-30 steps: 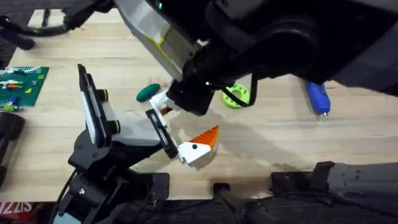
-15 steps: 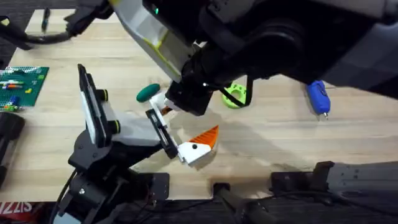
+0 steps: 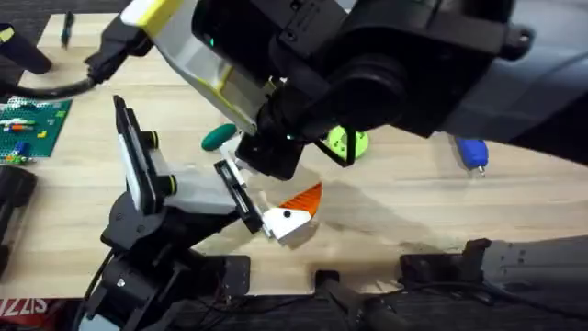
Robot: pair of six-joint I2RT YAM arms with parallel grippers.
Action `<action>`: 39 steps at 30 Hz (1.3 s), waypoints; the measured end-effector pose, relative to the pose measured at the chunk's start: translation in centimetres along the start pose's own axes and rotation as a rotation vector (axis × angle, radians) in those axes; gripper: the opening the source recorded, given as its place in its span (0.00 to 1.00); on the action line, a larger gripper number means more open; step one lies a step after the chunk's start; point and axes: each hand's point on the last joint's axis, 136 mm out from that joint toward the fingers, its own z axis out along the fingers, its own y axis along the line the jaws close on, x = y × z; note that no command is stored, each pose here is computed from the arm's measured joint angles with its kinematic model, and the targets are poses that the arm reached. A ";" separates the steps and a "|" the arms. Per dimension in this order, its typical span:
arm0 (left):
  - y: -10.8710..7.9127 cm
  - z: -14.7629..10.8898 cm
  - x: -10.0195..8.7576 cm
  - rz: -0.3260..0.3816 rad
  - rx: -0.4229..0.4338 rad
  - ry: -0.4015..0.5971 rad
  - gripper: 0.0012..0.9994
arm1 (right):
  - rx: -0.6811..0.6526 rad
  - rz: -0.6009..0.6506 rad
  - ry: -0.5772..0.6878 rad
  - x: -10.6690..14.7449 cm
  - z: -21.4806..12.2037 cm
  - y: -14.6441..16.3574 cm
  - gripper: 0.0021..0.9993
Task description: Pick up the gripper from the table and insert it into the empty holder that is missing its gripper. Then pick up a screw, insert it into the mounting hole, and use the screwdriver to tighten it. Finally, clean up the table by picking up the vegetable and placing it into the bucket.
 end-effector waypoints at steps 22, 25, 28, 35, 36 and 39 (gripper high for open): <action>0.1 0.0 0.0 0.002 -0.003 -0.002 0.99 | 0.029 -0.001 -0.047 -0.7 -1.1 -0.7 0.70; 0.1 0.0 0.0 0.002 -0.003 -0.002 0.99 | 0.037 0.000 -0.090 -1.1 -2.8 -0.9 0.98; 0.1 0.0 0.0 0.002 -0.003 -0.002 0.99 | 0.048 0.018 -0.136 -1.3 -4.8 -1.4 0.99; 0.1 0.0 0.0 0.002 -0.003 -0.002 0.99 | 0.105 0.130 -0.163 0.3 -8.3 -4.6 0.99; 0.1 0.0 0.0 0.002 -0.003 -0.002 0.99 | 0.112 0.144 -0.158 0.7 -8.6 -5.0 0.99; 0.1 0.0 0.0 0.002 -0.003 -0.002 0.99 | 0.131 0.180 -0.143 1.7 -9.2 -6.1 1.00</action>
